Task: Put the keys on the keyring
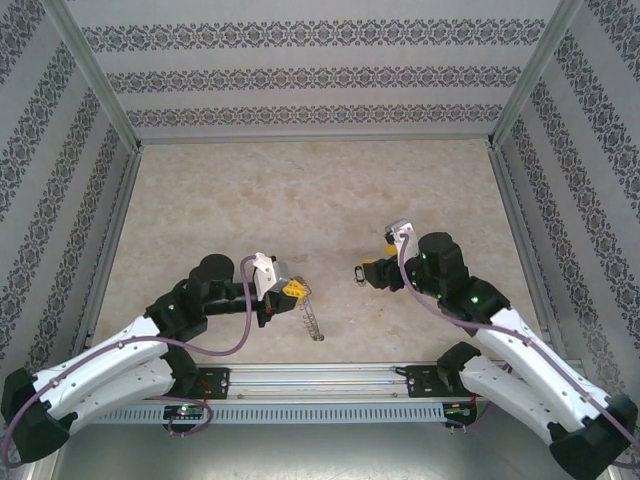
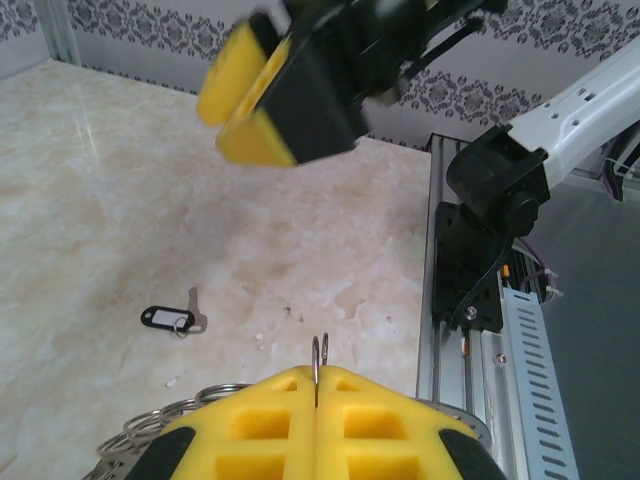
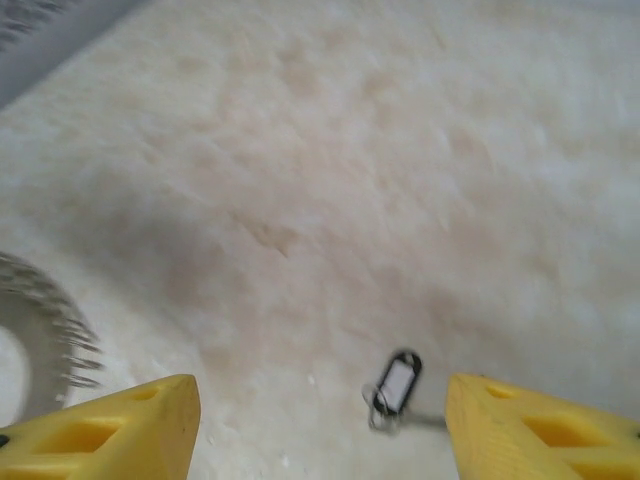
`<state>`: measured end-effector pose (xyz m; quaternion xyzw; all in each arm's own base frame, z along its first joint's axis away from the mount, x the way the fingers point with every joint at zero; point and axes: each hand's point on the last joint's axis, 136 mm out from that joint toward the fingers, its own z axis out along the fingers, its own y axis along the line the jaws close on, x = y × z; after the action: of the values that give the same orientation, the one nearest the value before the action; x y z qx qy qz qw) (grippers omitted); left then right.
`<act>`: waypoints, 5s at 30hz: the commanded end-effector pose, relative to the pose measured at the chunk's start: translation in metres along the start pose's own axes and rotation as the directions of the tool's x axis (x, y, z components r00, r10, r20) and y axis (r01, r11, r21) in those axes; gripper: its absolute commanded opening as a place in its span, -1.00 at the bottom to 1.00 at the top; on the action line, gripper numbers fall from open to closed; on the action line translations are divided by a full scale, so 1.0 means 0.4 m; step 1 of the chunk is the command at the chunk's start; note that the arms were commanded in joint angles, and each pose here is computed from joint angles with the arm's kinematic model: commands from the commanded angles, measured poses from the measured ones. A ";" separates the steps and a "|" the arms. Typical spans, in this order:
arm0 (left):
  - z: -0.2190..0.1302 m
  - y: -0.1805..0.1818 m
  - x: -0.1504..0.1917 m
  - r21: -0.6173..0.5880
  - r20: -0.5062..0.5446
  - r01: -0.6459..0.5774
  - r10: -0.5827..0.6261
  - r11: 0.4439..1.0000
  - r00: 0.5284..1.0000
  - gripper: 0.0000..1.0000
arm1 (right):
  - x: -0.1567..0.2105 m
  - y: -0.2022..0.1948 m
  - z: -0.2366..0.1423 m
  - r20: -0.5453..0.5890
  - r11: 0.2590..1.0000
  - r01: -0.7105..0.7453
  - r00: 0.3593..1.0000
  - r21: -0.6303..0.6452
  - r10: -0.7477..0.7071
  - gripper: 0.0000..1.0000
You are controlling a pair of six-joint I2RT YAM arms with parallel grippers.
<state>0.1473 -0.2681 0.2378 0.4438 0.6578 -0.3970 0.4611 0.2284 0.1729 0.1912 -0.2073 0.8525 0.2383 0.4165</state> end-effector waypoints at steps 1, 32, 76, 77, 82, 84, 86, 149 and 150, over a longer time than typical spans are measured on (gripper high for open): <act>-0.020 -0.037 -0.056 0.045 0.107 -0.071 0.065 0.996 0.992 -1.00 | 0.087 -0.004 0.025 -0.142 0.984 -0.173 0.976 -0.041 0.166 0.28; -0.042 -0.022 -0.019 -0.031 0.105 -0.028 0.031 0.999 0.994 -1.00 | 0.183 -0.022 0.208 -0.627 0.956 0.120 0.732 -0.267 -0.267 -0.06; -0.060 -0.028 -0.046 -0.037 0.150 -0.039 0.044 0.999 0.988 -1.00 | 0.281 -0.086 0.317 -0.700 0.902 0.187 0.576 -0.389 -0.422 -0.39; -0.060 -0.028 -0.047 -0.037 0.150 -0.039 0.045 0.999 0.988 -1.00 | 0.283 -0.087 0.319 -0.700 0.902 0.187 0.576 -0.389 -0.421 -0.40; -0.059 -0.027 -0.049 -0.037 0.150 -0.038 0.043 0.999 0.988 -1.00 | 0.287 -0.089 0.328 -0.702 0.903 0.189 0.575 -0.386 -0.420 -0.44; -0.059 -0.026 -0.048 -0.038 0.149 -0.037 0.042 0.999 0.988 -1.00 | 0.288 -0.090 0.330 -0.702 0.903 0.190 0.574 -0.385 -0.420 -0.48; -0.059 -0.026 -0.049 -0.039 0.149 -0.037 0.042 0.999 0.988 -1.00 | 0.289 -0.091 0.331 -0.702 0.903 0.190 0.574 -0.385 -0.421 -0.51; -0.094 -0.109 -0.124 0.097 0.169 -0.213 0.195 0.972 0.966 -1.00 | -0.064 0.338 0.040 0.180 0.651 0.594 0.788 -0.472 -0.589 -1.00; -0.093 -0.111 -0.122 0.104 0.161 -0.216 0.198 0.971 0.967 -1.00 | -0.066 0.359 0.022 0.221 0.627 0.616 0.774 -0.476 -0.593 -1.00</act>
<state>0.1160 -0.2567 0.2798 0.4757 0.5837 -0.4166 0.5094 0.1845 0.2843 0.2189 -0.5742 0.6709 0.2780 0.3780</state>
